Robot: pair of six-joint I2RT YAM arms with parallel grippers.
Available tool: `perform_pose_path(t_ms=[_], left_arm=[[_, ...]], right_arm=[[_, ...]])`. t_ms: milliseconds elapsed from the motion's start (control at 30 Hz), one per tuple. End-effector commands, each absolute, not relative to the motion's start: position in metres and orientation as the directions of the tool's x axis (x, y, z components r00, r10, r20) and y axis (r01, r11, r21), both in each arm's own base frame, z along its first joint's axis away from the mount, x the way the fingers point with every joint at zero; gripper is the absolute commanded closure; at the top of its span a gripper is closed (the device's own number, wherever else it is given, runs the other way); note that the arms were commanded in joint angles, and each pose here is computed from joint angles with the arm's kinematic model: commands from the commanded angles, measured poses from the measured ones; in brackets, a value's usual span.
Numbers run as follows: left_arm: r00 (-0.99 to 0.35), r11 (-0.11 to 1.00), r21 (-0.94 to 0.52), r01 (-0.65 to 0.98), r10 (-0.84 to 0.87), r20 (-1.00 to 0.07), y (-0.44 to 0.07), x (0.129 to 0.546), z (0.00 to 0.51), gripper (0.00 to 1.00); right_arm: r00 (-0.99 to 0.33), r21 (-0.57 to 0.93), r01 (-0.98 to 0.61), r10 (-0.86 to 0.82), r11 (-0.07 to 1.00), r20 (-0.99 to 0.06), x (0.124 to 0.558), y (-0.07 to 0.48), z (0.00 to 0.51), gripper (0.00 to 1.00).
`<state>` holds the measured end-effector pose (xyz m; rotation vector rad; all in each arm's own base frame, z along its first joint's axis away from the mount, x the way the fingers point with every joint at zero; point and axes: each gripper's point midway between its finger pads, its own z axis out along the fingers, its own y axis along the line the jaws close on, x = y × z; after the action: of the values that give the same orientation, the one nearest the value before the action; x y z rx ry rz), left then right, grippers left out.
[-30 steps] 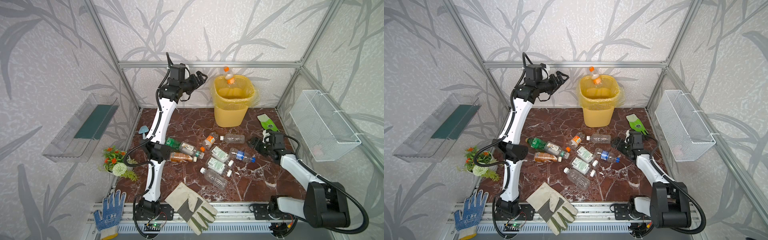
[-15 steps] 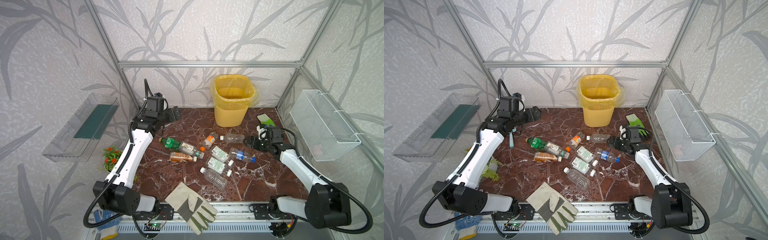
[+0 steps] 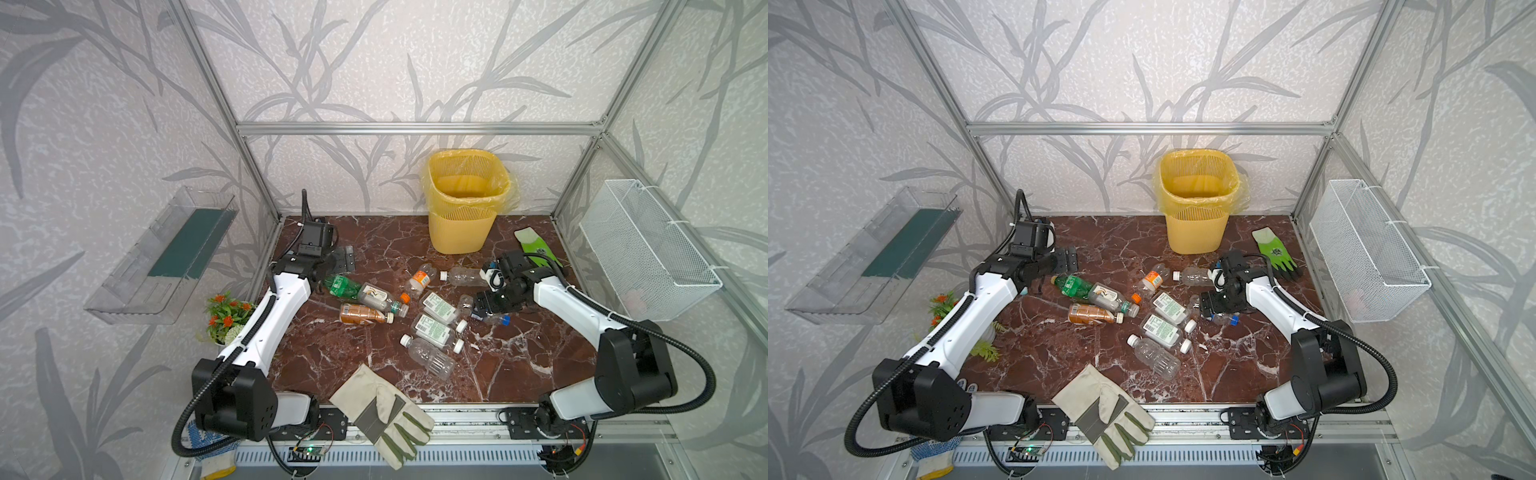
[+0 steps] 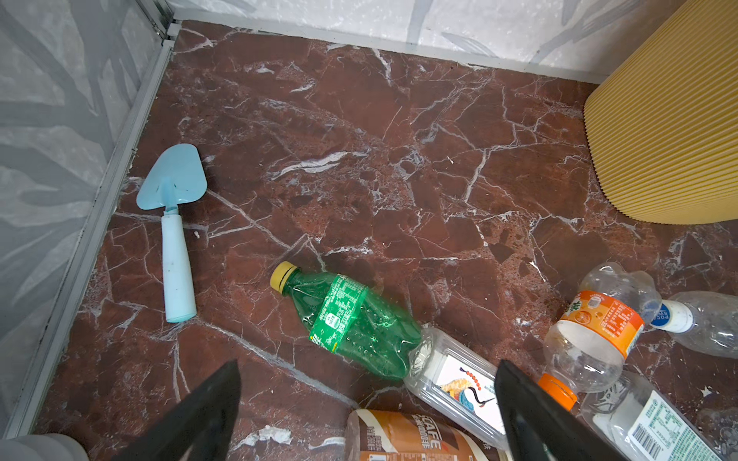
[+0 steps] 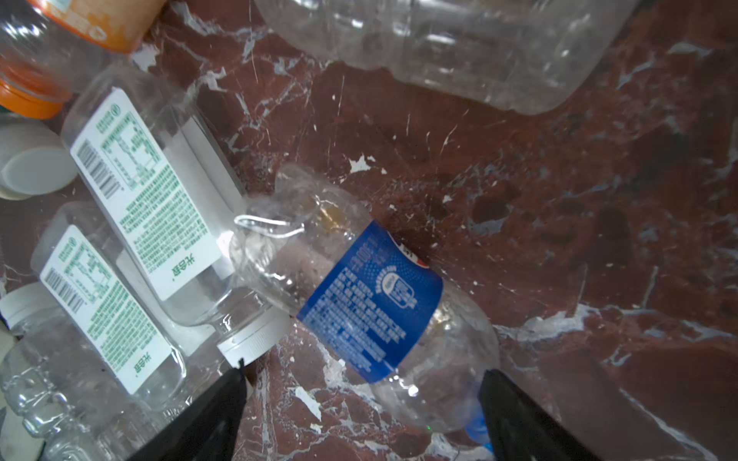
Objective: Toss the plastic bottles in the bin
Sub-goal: 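Withdraw the left gripper while the right gripper reaches toward the blue-label bottle, then close the right gripper on the blue-label clear bottle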
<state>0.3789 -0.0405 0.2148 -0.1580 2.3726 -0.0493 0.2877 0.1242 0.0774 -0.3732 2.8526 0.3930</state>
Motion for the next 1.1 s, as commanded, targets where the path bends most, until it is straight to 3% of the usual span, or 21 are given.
perform_pose_path(t_ms=[0,167,467,900,1067], left_arm=[[-0.695,0.993,-0.086,-0.082,-0.119,-0.709,-0.040,0.380,0.228,0.02],[-0.690,0.992,-0.097,-0.079,-0.125,-0.713,-0.041,0.380,0.230,0.02],[-0.699,0.990,-0.114,-0.080,-0.137,-0.702,-0.043,0.381,0.225,0.02],[-0.704,0.989,-0.122,-0.077,-0.141,-0.696,-0.044,0.382,0.222,0.02],[-0.700,0.989,-0.124,-0.076,-0.142,-0.700,-0.044,0.380,0.224,0.02]], right_arm=[[-0.931,0.211,-0.332,-0.284,0.919,-0.228,0.281,0.127,0.075,0.08],[-0.936,0.143,-0.329,-0.302,0.934,-0.181,0.288,0.120,0.061,0.08],[-0.912,0.066,-0.368,-0.347,0.927,-0.217,0.313,0.129,0.059,0.11],[-0.904,0.097,-0.412,-0.393,0.906,-0.169,0.308,0.146,0.033,0.31],[-0.914,0.087,-0.392,-0.378,0.916,-0.147,0.298,0.140,0.040,0.45]])
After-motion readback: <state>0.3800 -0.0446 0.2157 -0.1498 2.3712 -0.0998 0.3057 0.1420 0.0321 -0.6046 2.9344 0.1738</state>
